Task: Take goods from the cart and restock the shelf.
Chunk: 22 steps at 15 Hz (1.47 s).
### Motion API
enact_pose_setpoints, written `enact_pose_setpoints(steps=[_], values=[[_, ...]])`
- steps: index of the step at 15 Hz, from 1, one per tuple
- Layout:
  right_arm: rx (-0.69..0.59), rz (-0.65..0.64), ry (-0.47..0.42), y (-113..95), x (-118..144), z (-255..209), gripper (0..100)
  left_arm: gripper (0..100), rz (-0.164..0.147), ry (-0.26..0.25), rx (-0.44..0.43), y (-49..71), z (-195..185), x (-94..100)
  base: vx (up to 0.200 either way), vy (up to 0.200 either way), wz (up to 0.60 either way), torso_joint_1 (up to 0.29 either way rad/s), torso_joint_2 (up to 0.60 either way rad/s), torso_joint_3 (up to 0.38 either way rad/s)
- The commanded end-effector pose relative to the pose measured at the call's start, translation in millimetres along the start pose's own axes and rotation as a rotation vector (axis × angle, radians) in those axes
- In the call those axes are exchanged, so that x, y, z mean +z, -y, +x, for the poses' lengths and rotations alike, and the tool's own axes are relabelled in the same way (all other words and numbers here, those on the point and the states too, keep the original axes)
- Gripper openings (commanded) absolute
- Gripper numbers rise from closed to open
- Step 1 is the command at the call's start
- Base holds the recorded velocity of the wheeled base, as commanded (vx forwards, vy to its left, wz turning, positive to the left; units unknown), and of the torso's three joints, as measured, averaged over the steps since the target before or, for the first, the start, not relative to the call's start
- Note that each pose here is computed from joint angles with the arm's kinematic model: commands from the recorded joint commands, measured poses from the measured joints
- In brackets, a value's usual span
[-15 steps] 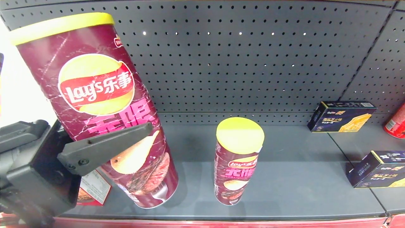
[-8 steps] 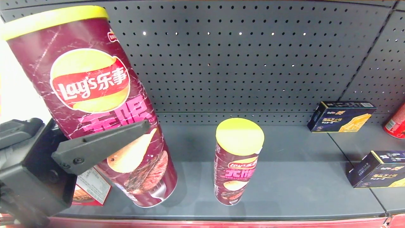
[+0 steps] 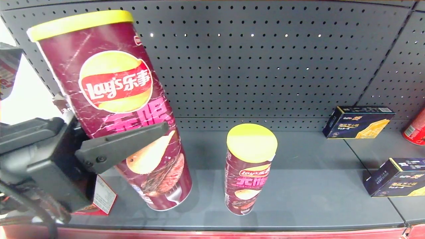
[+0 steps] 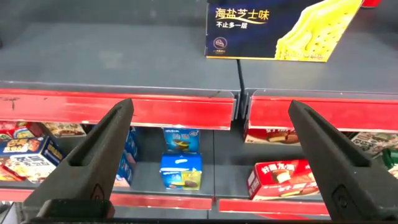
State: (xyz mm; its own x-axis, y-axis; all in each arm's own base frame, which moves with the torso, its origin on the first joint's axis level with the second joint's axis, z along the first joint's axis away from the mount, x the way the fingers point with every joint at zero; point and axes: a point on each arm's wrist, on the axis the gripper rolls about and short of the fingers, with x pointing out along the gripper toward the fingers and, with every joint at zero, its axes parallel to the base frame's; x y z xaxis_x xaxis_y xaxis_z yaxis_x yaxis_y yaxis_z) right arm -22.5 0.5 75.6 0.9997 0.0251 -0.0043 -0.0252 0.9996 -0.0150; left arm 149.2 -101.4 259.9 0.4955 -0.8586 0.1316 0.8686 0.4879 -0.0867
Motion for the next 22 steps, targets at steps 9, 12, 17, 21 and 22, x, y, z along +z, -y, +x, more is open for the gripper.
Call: enact_pose_setpoints(steps=[9, 12, 17, 21, 22], values=[[-0.001, 0.0, -0.003, 0, 0, 0, 100, 0, 0.054, -0.071, 0.114, -79.4, 69, -17.5, 0.0, 0.0, 0.0, 0.0, 0.0, 0.0], [0.001, 0.0, -0.003, 0, 0, 0, 100, 0, 0.111, -0.162, 0.088, -99.0, 84, -35.5, 0.0, 0.0, 0.0, 0.0, 0.0, 0.0], [-0.001, 0.0, -0.003, 0, 0, 0, 100, 0, 0.135, -0.168, 0.12, -133.2, 126, -48.9, 0.0, 0.0, 0.0, 0.0, 0.0, 0.0], [0.001, 0.0, -0.003, 0, 0, 0, 100, 0, 0.141, -0.151, 0.113, -152.0, 152, -57.7, 0.0, 0.0, 0.0, 0.0, 0.0, 0.0], [0.001, 0.0, -0.003, 0, 0, 0, 100, 0, 0.14, -0.15, 0.102, -152.4, 160, -61.5, 0.0, 0.0, 0.0, 0.0, 0.0, 0.0]])
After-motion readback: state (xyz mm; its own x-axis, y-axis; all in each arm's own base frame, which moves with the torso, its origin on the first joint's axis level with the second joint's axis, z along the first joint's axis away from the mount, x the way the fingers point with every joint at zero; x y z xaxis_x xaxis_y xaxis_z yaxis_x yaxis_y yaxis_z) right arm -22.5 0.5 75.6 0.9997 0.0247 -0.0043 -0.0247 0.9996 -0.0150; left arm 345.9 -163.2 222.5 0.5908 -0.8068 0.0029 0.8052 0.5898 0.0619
